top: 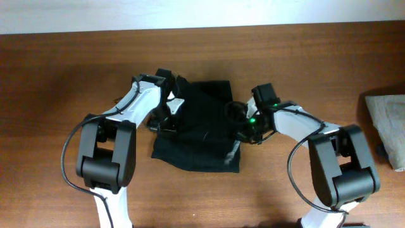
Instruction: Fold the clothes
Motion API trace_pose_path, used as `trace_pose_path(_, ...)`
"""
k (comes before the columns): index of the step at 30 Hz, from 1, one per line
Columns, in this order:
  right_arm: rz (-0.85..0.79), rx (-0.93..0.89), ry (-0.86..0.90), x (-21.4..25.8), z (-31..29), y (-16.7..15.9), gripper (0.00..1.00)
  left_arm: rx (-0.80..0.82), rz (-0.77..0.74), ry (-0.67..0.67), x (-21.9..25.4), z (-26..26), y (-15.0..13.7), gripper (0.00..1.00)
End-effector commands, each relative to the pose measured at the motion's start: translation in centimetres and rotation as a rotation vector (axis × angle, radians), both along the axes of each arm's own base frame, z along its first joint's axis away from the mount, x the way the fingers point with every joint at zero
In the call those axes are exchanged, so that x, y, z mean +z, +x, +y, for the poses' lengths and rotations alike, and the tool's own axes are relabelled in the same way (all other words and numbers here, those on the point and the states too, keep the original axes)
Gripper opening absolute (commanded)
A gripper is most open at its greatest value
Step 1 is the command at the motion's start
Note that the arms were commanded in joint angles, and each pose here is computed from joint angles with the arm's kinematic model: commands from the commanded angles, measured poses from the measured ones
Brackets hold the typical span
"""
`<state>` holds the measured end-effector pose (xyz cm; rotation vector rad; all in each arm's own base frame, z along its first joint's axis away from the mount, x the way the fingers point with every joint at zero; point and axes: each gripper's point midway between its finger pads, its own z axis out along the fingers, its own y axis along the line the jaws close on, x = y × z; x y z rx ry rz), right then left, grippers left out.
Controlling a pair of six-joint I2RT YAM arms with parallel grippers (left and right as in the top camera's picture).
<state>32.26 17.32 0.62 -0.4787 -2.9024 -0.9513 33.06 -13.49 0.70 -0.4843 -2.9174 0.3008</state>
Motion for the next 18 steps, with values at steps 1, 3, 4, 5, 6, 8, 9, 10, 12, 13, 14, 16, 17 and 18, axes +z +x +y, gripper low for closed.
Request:
trace_pose_path(1, -0.038, -0.005, -0.033, -0.7, -2.9, 1.1, 0.05, 0.110, -0.042, 0.111, -0.4, 3.9, 2.0, 0.11)
trace_pose_path(3, -0.133, 0.121, 0.017, 2.9, -2.9, 0.6, 0.13, 0.125, -0.061, 0.080, 2.8, 3.6, 3.5, 0.22)
trace_pose_path(4, -0.145, 0.131, 0.026, 4.4, -2.8, 0.1, 0.19, 0.125, -0.081, 0.074, 4.1, 3.4, 4.3, 0.25)
trace_pose_path(5, -0.177, 0.151, 0.039, 7.0, -2.2, -0.9, 0.28, 0.114, -0.155, 0.052, 7.0, 2.7, 6.4, 0.30)
trace_pose_path(6, -0.200, 0.166, 0.044, 8.7, -1.5, -1.7, 0.29, 0.104, -0.239, 0.029, 9.4, 2.1, 8.5, 0.33)
trace_pose_path(8, -0.090, 0.134, 0.052, 9.4, 0.1, -4.2, 0.10, -0.026, -0.394, -0.069, 11.3, -0.1, 11.5, 0.33)
trace_pose_path(9, -0.052, 0.154, 0.049, 9.1, 0.9, -5.2, 0.11, -0.168, -0.446, -0.127, 11.2, -1.5, 12.2, 0.29)
trace_pose_path(10, -0.008, 0.168, 0.046, 8.8, 1.9, -6.4, 0.15, -0.229, -0.452, -0.147, 10.9, -2.0, 12.2, 0.27)
trace_pose_path(12, 0.051, 0.182, 0.014, 8.3, 3.9, -8.4, 0.19, -0.349, -0.414, -0.188, 8.6, -3.1, 11.5, 0.23)
trace_pose_path(13, 0.094, 0.121, -0.087, 6.9, 3.8, -9.1, 0.24, -0.389, -0.388, -0.187, 6.9, -3.5, 11.3, 0.22)
trace_pose_path(14, 0.136, 0.056, -0.160, 5.5, 3.5, -9.6, 0.36, -0.392, -0.366, -0.174, 5.5, -3.4, 11.4, 0.20)
trace_pose_path(16, 0.186, -0.005, -0.162, 3.4, 3.7, -10.0, 0.36, -0.384, -0.312, -0.168, 3.3, -3.1, 11.1, 0.15)
trace_pose_path(17, 0.213, -0.044, -0.166, 2.0, 3.4, -10.1, 0.36, -0.382, -0.301, -0.166, 3.1, -3.0, 10.9, 0.14)
trace_pose_path(18, 0.228, -0.080, -0.166, 1.0, 3.2, -9.8, 0.36, -0.382, -0.299, -0.166, 3.1, -2.9, 10.8, 0.14)
